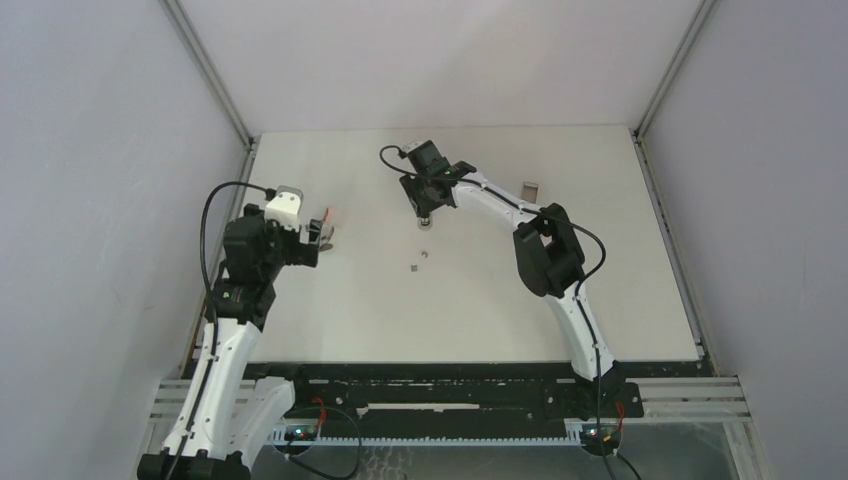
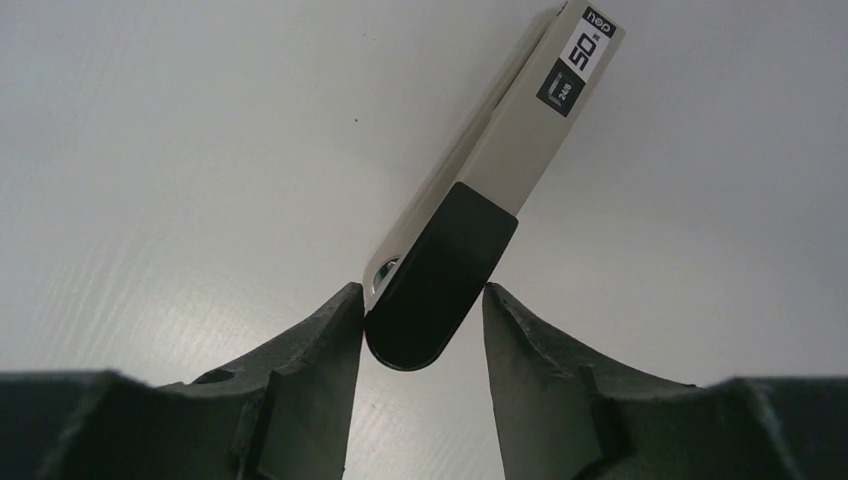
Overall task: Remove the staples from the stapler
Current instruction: Adjust the stapler at the center of the board.
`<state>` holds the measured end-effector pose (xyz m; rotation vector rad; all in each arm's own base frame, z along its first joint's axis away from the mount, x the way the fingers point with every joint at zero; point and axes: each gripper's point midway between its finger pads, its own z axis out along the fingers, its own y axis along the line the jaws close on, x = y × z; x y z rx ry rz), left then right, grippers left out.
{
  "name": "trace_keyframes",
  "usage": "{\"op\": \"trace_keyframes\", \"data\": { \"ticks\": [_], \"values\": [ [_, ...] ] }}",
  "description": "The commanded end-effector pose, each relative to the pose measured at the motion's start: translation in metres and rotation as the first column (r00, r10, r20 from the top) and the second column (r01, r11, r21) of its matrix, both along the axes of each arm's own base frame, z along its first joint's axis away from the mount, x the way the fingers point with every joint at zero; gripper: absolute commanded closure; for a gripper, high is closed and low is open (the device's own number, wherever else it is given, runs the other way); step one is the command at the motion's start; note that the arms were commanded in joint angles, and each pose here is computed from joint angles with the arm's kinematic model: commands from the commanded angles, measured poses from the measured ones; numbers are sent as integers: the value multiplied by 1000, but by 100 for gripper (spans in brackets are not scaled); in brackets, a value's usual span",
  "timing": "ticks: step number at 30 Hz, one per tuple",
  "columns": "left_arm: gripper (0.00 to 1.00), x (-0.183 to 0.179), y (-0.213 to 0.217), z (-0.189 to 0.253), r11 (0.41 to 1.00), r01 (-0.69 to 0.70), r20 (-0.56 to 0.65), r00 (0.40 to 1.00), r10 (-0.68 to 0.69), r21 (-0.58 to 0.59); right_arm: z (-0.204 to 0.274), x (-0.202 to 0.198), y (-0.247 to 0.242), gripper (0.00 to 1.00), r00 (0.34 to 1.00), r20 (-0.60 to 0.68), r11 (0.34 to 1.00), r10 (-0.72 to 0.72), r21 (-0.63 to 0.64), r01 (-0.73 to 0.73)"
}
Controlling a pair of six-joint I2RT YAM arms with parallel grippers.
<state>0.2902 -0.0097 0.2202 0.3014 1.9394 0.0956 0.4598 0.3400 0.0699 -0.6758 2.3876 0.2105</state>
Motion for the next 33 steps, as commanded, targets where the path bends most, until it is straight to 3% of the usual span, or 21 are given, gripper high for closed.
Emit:
{"op": "trace_keyframes", "data": {
  "ticks": [1,7,16,25,33],
  "values": [
    [0,2,4,7,1000,-17,42,999,17,6,22,9,7,55,999,29,998,-33,55,31],
    [0,3,5,7,1000,-21,44,999,20,5,24,6,2,69,1000,11,998,-22,61,22],
    [0,2,4,6,1000,-17,41,999,17,3,40,6,-19,75,998,65,1000,18,10,-18],
    [0,1,1,8,1000,-3,46,999,3,-1,44,-13,-33,78,961,74,964,267,-6,-267],
    [0,0,-5,8,999,34,48,998,-33,-8,37,-40,-42,79,863,61,864,501,17,-503]
  ]
}}
